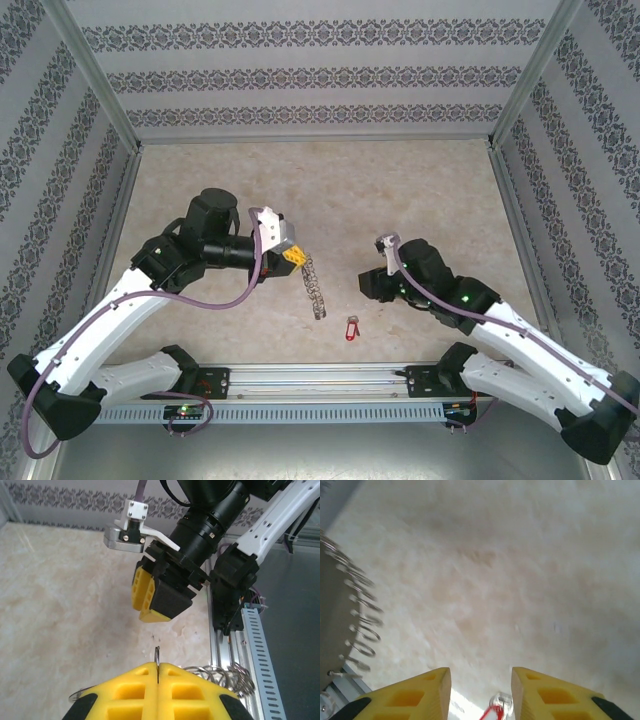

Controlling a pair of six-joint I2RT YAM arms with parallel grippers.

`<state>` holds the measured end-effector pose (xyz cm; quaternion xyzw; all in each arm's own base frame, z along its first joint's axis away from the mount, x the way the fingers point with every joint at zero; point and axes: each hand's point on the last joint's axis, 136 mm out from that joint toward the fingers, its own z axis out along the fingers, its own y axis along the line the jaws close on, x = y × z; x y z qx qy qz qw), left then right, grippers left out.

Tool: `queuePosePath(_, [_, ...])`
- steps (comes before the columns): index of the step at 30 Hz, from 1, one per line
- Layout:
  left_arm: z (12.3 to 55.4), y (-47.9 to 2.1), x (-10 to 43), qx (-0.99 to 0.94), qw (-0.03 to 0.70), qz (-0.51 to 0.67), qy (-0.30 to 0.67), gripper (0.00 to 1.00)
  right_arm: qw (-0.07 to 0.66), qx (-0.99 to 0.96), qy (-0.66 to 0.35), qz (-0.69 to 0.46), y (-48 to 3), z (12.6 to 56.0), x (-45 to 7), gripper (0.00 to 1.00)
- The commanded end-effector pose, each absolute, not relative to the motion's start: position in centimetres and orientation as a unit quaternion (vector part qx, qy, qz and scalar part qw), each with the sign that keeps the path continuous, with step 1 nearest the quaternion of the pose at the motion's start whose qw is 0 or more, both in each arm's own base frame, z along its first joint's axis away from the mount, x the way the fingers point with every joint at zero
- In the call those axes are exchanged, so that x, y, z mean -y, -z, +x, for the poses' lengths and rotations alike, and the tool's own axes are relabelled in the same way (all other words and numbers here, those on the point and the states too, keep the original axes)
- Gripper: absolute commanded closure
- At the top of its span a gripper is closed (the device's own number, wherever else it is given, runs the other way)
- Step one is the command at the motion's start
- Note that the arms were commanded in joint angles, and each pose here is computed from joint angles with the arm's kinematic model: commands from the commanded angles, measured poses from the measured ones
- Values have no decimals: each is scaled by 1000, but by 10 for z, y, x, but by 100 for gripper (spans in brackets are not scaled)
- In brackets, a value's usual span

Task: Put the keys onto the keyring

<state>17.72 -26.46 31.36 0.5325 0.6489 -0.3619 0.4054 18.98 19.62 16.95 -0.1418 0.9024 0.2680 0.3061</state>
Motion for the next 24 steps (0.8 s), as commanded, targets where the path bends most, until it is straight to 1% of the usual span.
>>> queuePosePath(1, [177, -314, 259, -671, 407, 507, 357, 100, 240, -933, -256, -83, -142, 173, -187, 57])
queuePosePath(4, [174, -308, 257, -683, 395, 494, 366, 100, 213, -939, -257, -81, -127, 166, -193, 48])
queuePosePath(6, [172, -303, 255, -689, 389, 487, 369, 100, 192, -945, -252, -86, -116, 160, -198, 47])
queuePosePath(13, [174, -287, 247, -719, 370, 477, 345, 100, 146, -955, -240, -99, -90, 156, -218, 44])
queuePosePath(19, [186, -277, 241, -742, 363, 447, 344, 100, 128, -963, -212, -111, -75, 161, -222, 44])
queuePosePath(24, [187, -272, 236, -751, 363, 433, 343, 100, 105, -968, -200, -108, -58, 155, -220, 46])
